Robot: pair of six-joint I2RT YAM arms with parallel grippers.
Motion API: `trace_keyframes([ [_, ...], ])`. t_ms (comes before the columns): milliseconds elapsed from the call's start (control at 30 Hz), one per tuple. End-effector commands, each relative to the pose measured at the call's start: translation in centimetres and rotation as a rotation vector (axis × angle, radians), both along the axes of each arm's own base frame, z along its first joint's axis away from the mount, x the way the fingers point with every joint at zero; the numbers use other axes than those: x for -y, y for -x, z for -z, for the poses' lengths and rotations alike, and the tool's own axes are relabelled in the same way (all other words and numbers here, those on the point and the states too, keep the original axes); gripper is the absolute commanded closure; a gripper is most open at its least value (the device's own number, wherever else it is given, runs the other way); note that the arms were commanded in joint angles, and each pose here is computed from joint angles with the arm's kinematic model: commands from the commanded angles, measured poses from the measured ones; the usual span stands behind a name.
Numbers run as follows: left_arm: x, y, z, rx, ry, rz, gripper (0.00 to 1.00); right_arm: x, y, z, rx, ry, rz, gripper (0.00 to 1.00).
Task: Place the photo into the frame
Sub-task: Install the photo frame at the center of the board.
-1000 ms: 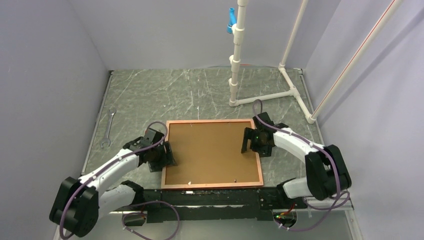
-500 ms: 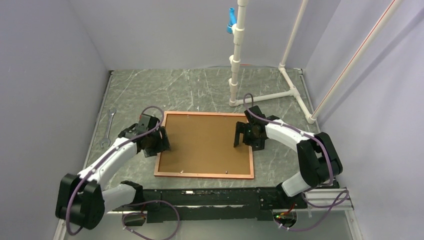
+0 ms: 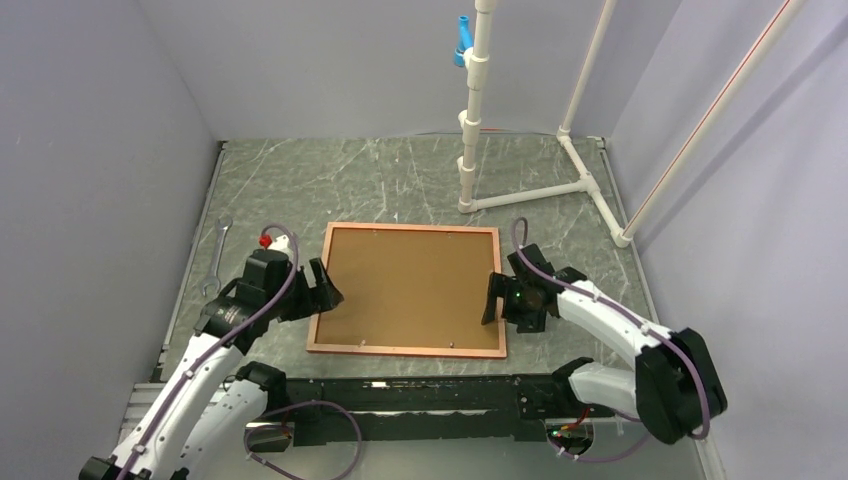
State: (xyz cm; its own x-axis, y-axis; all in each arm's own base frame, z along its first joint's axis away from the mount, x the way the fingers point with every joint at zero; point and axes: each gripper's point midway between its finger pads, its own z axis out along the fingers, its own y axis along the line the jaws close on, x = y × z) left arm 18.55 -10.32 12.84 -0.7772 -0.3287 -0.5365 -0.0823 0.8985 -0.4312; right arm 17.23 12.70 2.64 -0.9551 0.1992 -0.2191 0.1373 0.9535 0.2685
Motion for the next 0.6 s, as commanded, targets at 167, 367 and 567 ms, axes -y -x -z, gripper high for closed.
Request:
trace_keyframes([
  [167, 5.9, 1.7, -1.5, 0.090, 0.113, 0.341, 0.11, -0.6, 2.7, 0.2, -0.042, -0.068, 0.036, 0.32],
  [367, 9.0, 2.3, -2.5, 0.148, 0.092, 0.483, 0.11, -0.8, 2.4, 0.9, -0.047, -0.066, 0.020, 0.48],
  [567, 11.6, 3.1, -3.4, 0.223, 0.001, 0.615, 0.02, -0.5, 1.2, 0.4, -0.028, -0.018, 0.002, 0.87],
])
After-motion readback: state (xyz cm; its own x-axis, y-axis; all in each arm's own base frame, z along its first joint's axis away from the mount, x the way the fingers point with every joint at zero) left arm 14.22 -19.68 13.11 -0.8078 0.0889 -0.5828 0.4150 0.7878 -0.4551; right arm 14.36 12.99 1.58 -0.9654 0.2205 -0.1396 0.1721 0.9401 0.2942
